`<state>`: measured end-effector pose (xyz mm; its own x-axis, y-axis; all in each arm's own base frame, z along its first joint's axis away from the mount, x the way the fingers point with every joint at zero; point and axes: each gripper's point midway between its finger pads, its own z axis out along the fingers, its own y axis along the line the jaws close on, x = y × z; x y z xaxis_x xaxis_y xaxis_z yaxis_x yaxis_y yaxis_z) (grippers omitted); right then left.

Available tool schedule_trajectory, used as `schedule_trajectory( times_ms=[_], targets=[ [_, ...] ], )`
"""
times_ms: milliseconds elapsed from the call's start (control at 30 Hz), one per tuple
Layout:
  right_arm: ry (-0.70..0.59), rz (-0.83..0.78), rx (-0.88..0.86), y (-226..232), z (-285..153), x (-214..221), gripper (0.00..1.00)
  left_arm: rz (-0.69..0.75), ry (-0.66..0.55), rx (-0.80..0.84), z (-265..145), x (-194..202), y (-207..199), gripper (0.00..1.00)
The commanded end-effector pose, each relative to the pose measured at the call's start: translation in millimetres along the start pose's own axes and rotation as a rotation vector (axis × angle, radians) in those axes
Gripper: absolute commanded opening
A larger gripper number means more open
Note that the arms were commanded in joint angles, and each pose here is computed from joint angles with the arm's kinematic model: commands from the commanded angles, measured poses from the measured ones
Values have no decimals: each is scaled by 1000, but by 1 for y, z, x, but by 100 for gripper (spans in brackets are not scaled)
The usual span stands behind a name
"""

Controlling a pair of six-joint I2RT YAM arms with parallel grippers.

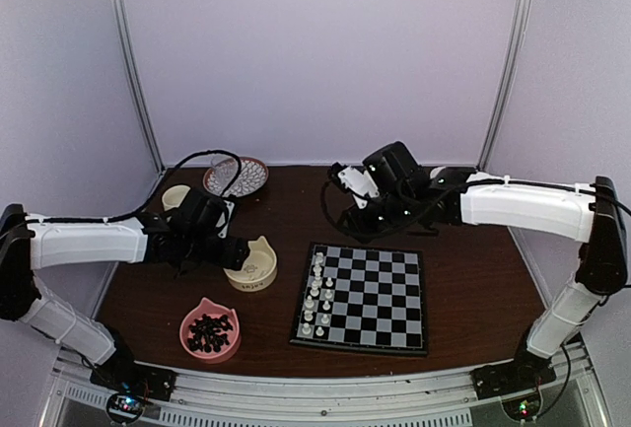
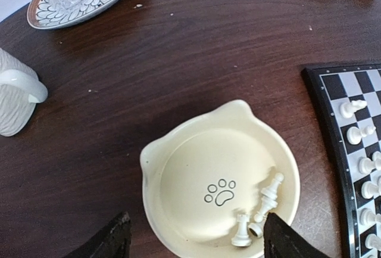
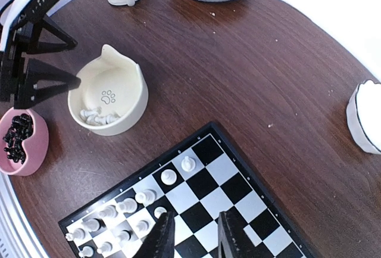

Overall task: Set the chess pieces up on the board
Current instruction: Place the knight on b1, then adjust the storage box at the center of the board.

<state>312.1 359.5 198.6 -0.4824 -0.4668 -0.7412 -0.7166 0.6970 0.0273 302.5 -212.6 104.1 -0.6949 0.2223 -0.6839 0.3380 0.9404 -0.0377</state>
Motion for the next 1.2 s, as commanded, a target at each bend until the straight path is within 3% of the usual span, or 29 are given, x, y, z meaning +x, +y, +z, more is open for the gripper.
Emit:
schedule_trajectory(
  times_ms=[0,133,367,567,700,767,833,1000,1167],
  targets=[
    [-101,38,32,-6,-6,15,28,23,-41,-57,-5,-15,18,79],
    [-159,37,61,-13,-1,33,28,33,-8,-19,12,-15,21,88],
    [-197,29,126,-24,4,46,27,80,79,-16,50,-7,21,87],
    [-260,31,169,-32,-9,46,26,13,136,-8,72,-2,30,64],
    [-268,30,169,-32,-11,45,26,-46,156,-50,75,4,45,41],
    [-266,31,169,-33,-10,46,26,-76,161,-91,73,6,52,24],
    [-265,30,169,-33,-9,46,25,-115,172,-130,70,10,59,16],
    [-269,29,174,-33,-10,45,25,-272,220,-184,58,31,67,14],
    [-275,26,181,-34,-13,43,25,-491,249,-262,40,58,76,23]
  ],
)
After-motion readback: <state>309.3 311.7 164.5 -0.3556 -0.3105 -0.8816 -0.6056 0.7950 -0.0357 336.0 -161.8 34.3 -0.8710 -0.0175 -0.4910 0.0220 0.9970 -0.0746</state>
